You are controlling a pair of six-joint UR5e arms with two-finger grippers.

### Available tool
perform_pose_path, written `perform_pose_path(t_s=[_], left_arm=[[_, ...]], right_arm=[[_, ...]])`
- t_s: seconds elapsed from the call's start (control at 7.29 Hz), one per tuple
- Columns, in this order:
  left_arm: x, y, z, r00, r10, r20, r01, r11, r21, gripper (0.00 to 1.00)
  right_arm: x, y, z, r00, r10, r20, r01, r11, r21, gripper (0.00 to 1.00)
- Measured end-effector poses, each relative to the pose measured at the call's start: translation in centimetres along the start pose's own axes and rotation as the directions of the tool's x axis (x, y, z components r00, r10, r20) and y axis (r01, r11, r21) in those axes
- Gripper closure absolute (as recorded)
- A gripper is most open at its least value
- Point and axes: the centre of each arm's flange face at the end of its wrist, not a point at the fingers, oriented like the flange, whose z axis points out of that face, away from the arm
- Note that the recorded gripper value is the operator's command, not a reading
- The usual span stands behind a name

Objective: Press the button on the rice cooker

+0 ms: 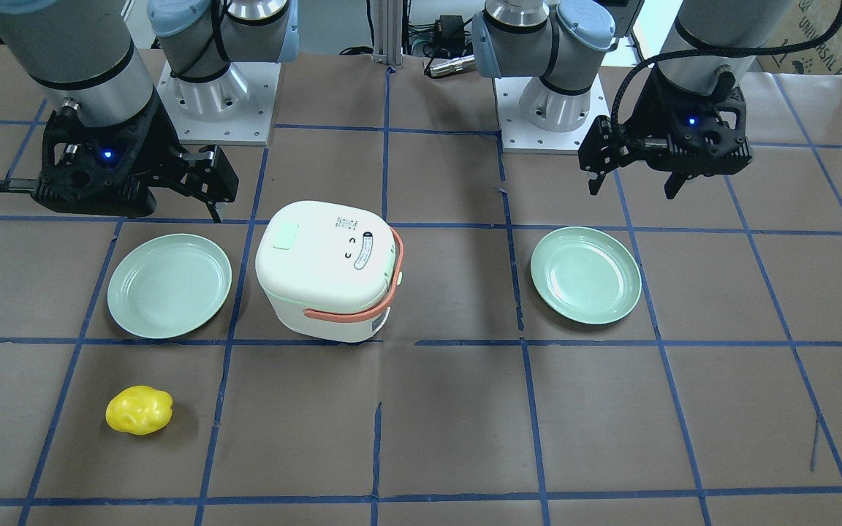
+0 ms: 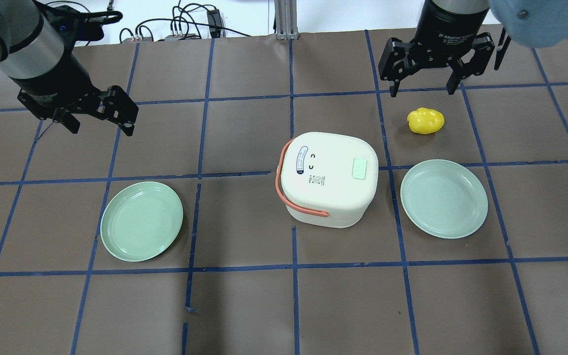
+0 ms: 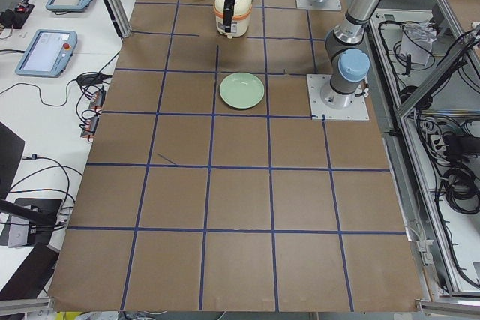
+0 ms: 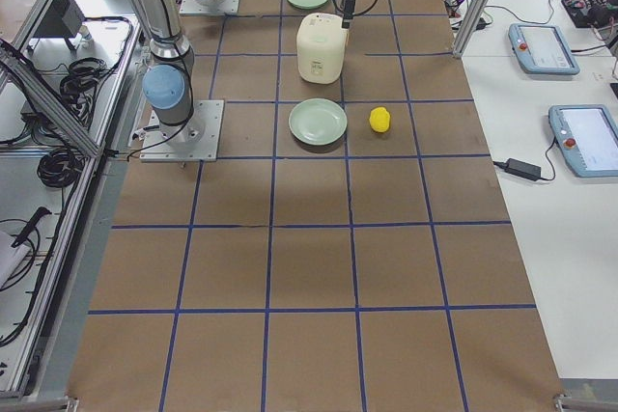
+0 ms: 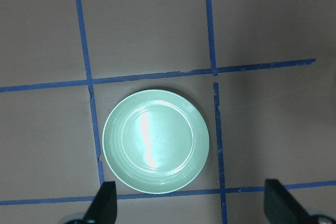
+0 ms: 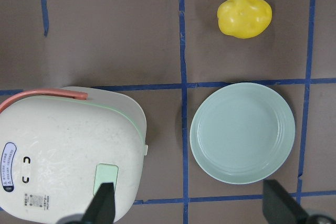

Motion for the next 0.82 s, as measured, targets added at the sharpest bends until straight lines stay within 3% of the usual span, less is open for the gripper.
perform_pose_path(t_s=[0.82], left_arm=[[0.00, 0.01, -0.01, 1.000, -0.001, 0.000, 0.001, 1.000, 0.000, 0.00]], right_arm=[[-0.69, 0.28, -0.34, 1.000, -0.004, 0.001, 0.004, 1.000, 0.014, 0.00]])
